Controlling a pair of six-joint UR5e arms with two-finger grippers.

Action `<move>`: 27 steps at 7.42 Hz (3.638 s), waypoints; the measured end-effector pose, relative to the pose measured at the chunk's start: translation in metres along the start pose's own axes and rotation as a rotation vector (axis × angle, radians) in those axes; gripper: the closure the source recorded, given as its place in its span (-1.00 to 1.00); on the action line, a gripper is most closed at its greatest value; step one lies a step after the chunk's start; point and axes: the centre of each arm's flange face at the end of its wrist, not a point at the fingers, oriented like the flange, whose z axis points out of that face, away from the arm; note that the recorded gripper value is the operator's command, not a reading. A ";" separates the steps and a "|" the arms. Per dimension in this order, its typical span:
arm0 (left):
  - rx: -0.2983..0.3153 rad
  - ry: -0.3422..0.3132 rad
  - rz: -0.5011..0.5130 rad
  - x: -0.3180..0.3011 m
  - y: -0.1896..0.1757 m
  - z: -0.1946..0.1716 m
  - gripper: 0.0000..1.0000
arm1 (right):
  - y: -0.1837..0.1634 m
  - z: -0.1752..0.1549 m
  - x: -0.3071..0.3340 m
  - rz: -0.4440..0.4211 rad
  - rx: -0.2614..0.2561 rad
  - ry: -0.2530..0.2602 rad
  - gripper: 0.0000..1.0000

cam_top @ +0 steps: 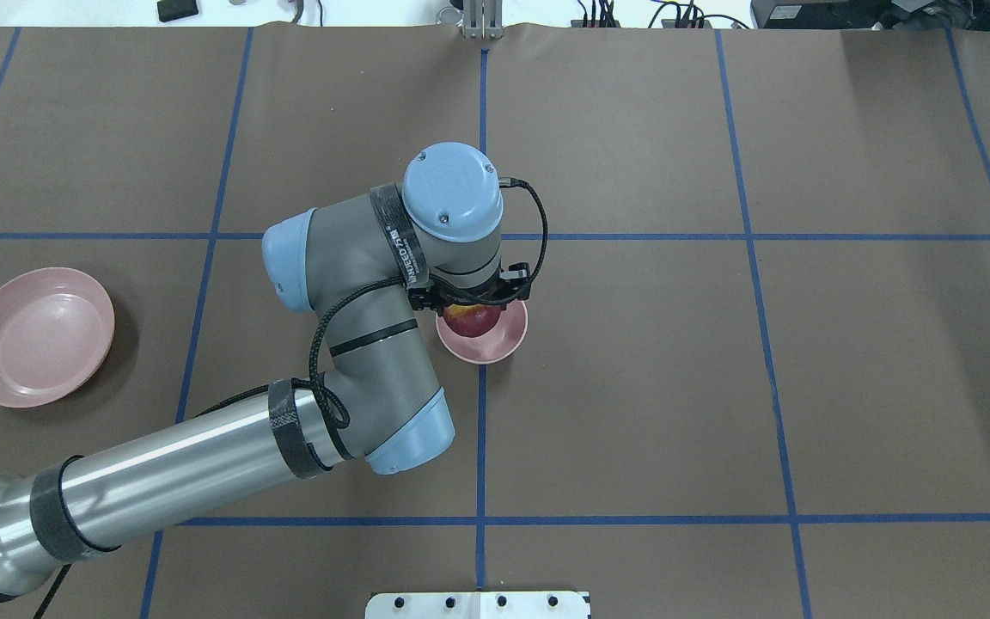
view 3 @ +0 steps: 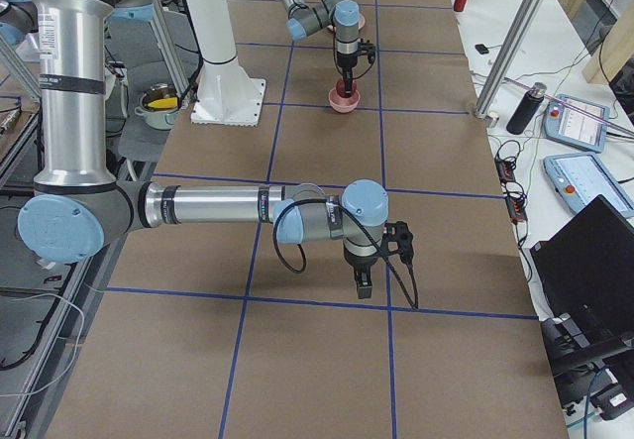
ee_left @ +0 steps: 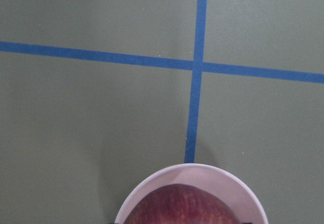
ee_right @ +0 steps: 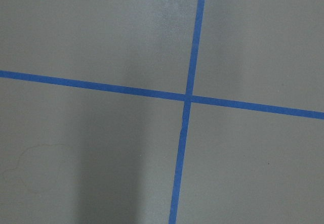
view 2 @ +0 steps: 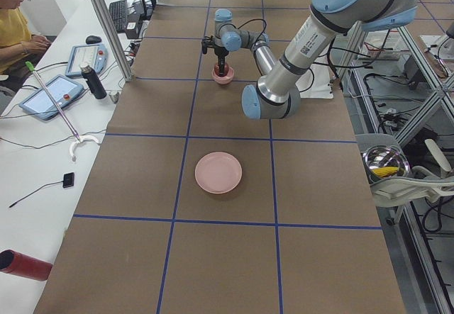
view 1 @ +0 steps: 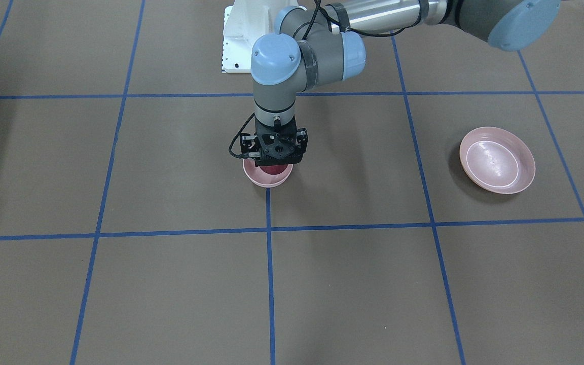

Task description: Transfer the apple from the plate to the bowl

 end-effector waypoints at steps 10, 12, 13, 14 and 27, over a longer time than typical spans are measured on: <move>0.036 0.061 0.016 0.006 -0.001 0.019 -0.96 | 0.000 -0.001 -0.001 -0.001 0.001 0.000 -1.00; 0.049 0.092 0.031 -0.005 0.003 -0.001 -0.96 | 0.000 0.000 0.000 0.001 0.000 0.000 -1.00; 0.058 0.100 0.055 -0.027 0.004 -0.010 -0.96 | 0.001 0.000 0.000 0.002 -0.001 0.000 -1.00; 0.061 0.091 0.102 -0.062 -0.003 -0.024 -0.96 | 0.001 0.001 0.001 0.004 -0.002 0.000 -1.00; -0.063 -0.065 0.295 -0.839 -0.059 -0.152 -0.96 | 0.007 0.000 0.000 0.004 -0.002 -0.004 -1.00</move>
